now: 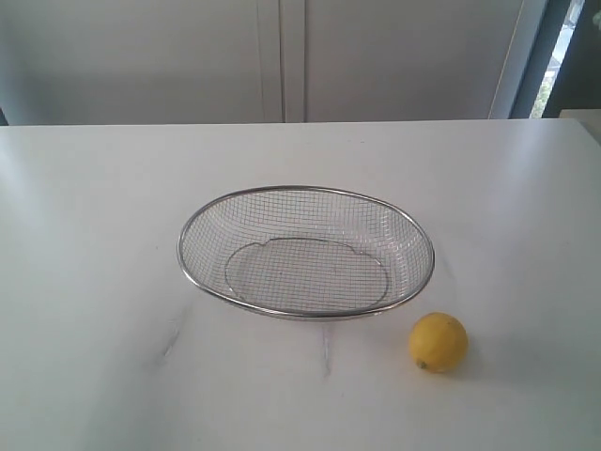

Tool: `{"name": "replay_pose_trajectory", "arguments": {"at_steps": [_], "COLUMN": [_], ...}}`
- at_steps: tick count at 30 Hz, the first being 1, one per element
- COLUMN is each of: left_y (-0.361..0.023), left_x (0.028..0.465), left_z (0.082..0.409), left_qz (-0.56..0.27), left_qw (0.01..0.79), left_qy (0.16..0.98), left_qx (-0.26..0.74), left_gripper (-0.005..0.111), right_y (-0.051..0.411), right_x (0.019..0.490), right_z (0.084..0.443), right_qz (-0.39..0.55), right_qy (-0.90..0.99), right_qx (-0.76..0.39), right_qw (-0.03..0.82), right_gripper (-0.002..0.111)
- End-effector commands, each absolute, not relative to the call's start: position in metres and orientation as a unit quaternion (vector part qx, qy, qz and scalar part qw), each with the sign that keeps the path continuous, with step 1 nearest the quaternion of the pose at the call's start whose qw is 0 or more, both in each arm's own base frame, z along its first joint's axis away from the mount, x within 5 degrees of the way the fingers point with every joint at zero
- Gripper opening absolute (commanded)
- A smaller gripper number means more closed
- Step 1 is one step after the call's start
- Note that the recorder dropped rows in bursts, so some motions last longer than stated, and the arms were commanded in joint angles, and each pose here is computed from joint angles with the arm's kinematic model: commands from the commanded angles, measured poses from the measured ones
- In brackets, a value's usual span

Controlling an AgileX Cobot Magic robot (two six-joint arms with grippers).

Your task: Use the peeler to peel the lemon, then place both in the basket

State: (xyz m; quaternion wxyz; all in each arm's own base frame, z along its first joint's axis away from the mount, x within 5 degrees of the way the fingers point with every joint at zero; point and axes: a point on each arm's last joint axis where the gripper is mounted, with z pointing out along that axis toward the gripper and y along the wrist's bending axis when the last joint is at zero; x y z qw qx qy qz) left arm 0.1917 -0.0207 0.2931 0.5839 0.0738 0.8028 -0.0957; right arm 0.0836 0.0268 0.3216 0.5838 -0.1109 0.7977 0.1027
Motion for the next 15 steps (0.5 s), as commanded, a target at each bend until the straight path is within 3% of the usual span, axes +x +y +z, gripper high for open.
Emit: {"name": "replay_pose_trajectory", "arguments": {"at_steps": [1,8,12,15], "left_y": [-0.011,0.033,0.010,-0.016], "left_x": [0.222,0.233,0.242,0.245], "left_z": [0.270,0.255,0.236,0.229], "left_qz": [0.005,0.254,0.239,0.258], "left_qw": [0.539,0.468,0.420,0.330], "left_qy": [0.832,0.842,0.869,0.889], "left_qx": [0.130,0.086,0.110,0.185], "left_gripper": [0.000,0.000,0.000,0.000], "right_y": [0.026,0.026,0.025,0.025], "right_x": [0.084,0.085,0.085,0.085], "right_z": [0.321,0.322,0.322,0.322], "right_qz": [0.102,0.100,0.099,0.099], "right_qy": [0.790,0.787,0.785,0.785], "right_qx": [-0.103,-0.102,-0.101,-0.101], "right_qw": [0.596,0.600,0.603,0.603], "right_gripper": [0.000,0.000,0.000,0.000]}}
